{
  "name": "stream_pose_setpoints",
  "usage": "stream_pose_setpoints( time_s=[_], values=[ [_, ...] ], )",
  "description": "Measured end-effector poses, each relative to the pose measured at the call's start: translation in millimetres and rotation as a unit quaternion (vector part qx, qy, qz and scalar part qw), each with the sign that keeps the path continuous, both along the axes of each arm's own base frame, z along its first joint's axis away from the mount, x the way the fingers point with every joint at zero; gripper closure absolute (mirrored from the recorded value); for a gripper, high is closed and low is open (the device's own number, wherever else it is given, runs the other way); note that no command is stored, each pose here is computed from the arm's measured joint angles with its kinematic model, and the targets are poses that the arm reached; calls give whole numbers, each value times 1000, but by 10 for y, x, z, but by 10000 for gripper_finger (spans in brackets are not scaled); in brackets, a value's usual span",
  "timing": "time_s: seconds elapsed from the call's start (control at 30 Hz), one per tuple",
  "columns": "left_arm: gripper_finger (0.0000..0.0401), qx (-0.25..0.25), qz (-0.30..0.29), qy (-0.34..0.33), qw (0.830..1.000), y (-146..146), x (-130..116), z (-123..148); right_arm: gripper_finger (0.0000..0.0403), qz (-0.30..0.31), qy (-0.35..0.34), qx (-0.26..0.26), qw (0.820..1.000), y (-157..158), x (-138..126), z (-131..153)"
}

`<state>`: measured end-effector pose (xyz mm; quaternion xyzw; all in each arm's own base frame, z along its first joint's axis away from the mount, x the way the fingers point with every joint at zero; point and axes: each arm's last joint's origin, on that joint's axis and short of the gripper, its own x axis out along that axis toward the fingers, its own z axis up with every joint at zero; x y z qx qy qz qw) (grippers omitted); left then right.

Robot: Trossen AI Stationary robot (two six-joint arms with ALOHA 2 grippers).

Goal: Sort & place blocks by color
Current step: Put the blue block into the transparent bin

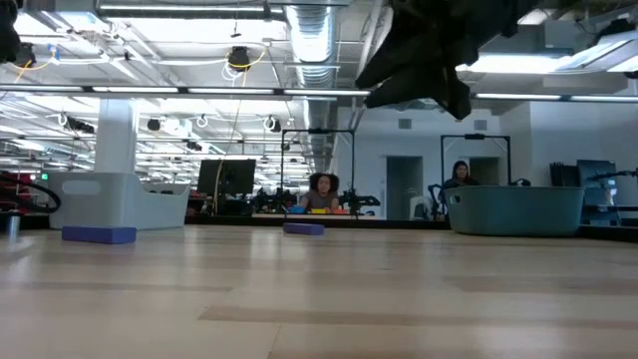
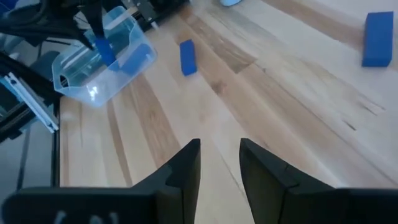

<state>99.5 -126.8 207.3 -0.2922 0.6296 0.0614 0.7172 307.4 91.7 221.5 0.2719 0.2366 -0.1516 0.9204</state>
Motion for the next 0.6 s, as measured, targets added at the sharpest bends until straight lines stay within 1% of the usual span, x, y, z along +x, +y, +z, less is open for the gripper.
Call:
stream_pose_setpoints(
  time_s=[0.17, 0.27, 0.33, 0.4, 0.5, 0.6],
  values=[
    [247, 1, -1, -1, 1000, 2, 0, 0, 257, -1, -6, 29, 1000, -89, 40, 11],
    [214, 8, -3, 2, 1000, 12, -8, 8, 242, -7, -8, 34, 999, -140, 57, 15],
    [202, 11, -7, -3, 1000, 9, -3, 42, 230, -9, -6, 29, 1000, -218, 76, 14],
    [197, 18, -12, -26, 999, 1, 18, 103, 217, -13, -3, 29, 999, -326, 101, 16],
    [195, 36, -27, -81, 996, 3, 50, 229, 196, -18, -7, 30, 999, -489, 153, 66],
    [194, 56, -30, -144, 988, 58, 77, 396, 178, -31, 1, 18, 999, -658, 258, 85]
  ],
)
